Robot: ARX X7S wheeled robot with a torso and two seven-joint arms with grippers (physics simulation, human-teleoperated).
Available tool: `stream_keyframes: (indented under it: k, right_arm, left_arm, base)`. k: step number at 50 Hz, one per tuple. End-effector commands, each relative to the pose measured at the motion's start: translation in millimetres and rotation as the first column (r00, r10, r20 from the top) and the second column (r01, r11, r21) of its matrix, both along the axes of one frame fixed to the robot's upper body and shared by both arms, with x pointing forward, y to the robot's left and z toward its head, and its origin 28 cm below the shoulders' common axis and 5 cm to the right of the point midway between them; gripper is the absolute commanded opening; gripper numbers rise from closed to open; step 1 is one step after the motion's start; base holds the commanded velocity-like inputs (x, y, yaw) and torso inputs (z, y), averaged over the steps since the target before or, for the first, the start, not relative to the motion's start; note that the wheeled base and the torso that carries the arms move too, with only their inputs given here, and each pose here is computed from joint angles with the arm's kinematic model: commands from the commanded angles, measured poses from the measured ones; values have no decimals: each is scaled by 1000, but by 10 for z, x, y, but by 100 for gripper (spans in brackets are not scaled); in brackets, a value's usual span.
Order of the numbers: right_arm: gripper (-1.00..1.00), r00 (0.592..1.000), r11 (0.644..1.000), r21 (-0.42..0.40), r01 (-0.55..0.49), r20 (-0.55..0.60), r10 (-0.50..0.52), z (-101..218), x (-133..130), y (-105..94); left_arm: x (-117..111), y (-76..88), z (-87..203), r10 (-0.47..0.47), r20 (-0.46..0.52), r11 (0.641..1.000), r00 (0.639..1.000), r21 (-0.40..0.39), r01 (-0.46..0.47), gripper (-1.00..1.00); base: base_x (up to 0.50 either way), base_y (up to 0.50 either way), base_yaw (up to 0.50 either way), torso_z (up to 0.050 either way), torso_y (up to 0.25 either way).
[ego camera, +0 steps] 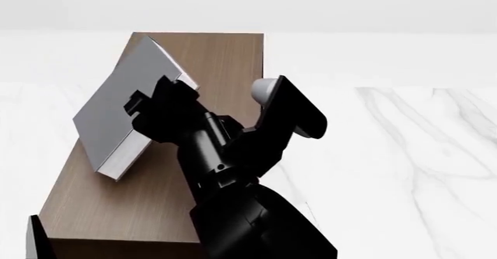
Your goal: Pick up the book in the middle and place it on the cabinet shelf.
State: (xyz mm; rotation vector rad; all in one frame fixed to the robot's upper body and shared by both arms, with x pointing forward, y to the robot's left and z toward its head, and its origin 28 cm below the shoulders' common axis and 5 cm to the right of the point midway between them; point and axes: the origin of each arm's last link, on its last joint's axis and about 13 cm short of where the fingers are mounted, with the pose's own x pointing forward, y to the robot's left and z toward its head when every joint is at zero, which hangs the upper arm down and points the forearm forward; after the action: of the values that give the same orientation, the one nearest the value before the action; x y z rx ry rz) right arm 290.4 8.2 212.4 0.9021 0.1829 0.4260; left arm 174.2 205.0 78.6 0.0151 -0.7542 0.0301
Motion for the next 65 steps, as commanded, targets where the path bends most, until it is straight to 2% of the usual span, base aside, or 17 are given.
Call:
stream_keyframes:
  k: [1,16,17,46,48,55,62,65]
  right_arm:
    - [-100,999,999,-38,32,5,-32,-53,42,-30]
    - [-100,998,997,-70,28,-55,-32,-225,63,-41]
    - [100,998,997,-73,29,-52,-33,-233,62,-42]
    - [100,996,991,-116,71,-47,-77,-345,92,-86]
    - [100,991,979,-157,129,-6,-132,-353,99,-101]
    - [100,981,968,-161,190,-15,-195,-348,139,-154]
    - [100,949,932,-192,307,-16,-315,-341,164,-227]
    - [100,942,925,-197,326,-18,-335,-340,165,-243]
  left_arm:
    - [13,2,-7,3,-3,1000,1000,-2,-3,100]
    - [31,9,-23,10,-10,1000,1000,-7,-10,100]
    - [31,9,-23,10,-10,1000,1000,-7,-10,100]
    - [17,3,-20,8,-7,1000,1000,-4,-8,100]
    - [17,3,-18,8,-6,1000,1000,-3,-8,100]
    - [16,2,-17,7,-6,1000,1000,-3,-7,100]
    - [15,1,-18,5,-6,1000,1000,-2,-5,100]
    - [15,2,-16,5,-7,1000,1000,-2,-5,100]
  base:
    - [0,0,0,0,0]
    - [1,0,0,0,0]
    - [0,0,0,0,0]
    - [0,0,0,0,0]
    - [0,0,0,0,0]
    - [0,0,0,-3,0]
    - [0,0,0,0,0]
    - [0,0,0,0,0]
